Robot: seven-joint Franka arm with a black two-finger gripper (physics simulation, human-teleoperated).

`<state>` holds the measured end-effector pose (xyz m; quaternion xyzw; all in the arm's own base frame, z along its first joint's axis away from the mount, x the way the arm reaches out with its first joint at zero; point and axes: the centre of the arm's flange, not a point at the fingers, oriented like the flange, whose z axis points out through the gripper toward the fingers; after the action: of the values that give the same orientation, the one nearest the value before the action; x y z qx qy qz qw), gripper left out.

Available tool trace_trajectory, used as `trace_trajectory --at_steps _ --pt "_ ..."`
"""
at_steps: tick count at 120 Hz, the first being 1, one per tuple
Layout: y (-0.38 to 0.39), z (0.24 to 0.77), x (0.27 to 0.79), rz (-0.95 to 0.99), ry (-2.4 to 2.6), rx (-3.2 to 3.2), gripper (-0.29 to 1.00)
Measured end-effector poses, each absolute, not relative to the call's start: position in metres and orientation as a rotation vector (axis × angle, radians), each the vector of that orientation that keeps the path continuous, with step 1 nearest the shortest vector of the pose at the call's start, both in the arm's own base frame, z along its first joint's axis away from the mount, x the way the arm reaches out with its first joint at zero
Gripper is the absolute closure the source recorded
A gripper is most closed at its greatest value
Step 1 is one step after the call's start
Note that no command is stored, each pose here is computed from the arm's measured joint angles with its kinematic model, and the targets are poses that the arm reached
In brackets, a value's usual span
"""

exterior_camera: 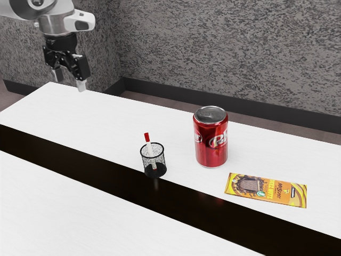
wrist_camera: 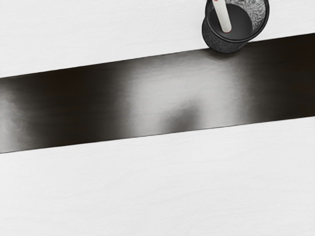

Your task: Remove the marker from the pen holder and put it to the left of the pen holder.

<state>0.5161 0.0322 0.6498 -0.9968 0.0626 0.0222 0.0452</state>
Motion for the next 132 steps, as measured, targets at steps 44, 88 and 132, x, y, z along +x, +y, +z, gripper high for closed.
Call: trace_trajectory --at_steps 44,88,132 --pt "0.004 0.578 0.574 0.096 0.239 -3.012 0.00" --pt "-0.014 0.442 0.654 0.025 0.234 -3.032 0.00" --pt "-0.018 0.386 0.682 -0.125 0.134 -3.085 0.00"
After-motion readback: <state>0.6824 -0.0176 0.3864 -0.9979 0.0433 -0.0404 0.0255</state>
